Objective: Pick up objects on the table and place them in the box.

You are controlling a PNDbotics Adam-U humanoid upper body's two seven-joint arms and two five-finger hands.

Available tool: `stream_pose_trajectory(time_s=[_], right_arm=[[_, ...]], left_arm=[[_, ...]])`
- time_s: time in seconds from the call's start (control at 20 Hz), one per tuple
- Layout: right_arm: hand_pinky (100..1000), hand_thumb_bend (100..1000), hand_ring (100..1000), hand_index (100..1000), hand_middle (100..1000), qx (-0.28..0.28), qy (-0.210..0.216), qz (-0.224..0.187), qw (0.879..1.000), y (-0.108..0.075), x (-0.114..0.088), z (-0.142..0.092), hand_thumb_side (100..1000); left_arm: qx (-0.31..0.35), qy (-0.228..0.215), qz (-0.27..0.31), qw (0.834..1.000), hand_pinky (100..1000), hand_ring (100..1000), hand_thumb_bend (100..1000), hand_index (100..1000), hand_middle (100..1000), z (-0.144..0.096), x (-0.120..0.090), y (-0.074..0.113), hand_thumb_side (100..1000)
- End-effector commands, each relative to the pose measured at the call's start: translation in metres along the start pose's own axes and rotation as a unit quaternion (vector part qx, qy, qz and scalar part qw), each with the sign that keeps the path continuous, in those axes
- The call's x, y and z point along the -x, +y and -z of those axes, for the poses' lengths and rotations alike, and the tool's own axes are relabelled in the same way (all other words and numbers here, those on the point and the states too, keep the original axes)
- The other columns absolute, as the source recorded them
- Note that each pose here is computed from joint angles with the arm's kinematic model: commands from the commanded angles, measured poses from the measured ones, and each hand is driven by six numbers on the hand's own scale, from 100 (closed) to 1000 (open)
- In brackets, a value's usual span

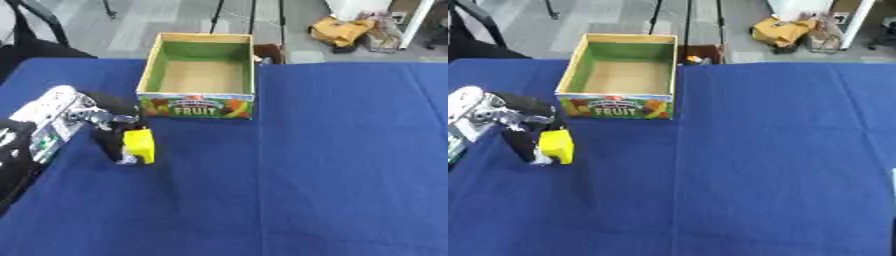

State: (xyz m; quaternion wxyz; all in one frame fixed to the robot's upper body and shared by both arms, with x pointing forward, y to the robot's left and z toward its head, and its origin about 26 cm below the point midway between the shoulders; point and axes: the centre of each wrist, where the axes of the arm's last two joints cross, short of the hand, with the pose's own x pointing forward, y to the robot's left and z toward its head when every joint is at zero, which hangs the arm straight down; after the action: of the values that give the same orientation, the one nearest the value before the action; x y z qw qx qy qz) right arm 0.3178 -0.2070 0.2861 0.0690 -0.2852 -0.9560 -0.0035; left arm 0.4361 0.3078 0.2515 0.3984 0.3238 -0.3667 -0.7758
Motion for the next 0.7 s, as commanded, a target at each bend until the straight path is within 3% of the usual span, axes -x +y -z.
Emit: stream_pose_trajectory(time_s=[0.05,0.3,0.7], right_arm=[[754,100,848,850,620,0.012,-0.013,0.001,1.0,-0.0023,-0.0038,0.0073,915],[754,100,848,850,620,0.012,-0.012,0.001,1.0,-0.0023,-0.0038,0.0069,916],[755,100,849,850,621,0.012,-0.01,0.0,1.0,-0.0024,-0.0033,0.0054,914]], left_arm=[[-0.013,0.012,0.001,1.0,526,560,234,682,507,-0.0075,0.0054,0.007,509],[-0.022,0.022,-0.003,1.0,501,530,153,647,468,-0.0081,0.0062,0.0078,527],[-0.036,0.033,-0.006,0.999,491,517,121,634,454,-0.0125,0.0066,0.0112,528]])
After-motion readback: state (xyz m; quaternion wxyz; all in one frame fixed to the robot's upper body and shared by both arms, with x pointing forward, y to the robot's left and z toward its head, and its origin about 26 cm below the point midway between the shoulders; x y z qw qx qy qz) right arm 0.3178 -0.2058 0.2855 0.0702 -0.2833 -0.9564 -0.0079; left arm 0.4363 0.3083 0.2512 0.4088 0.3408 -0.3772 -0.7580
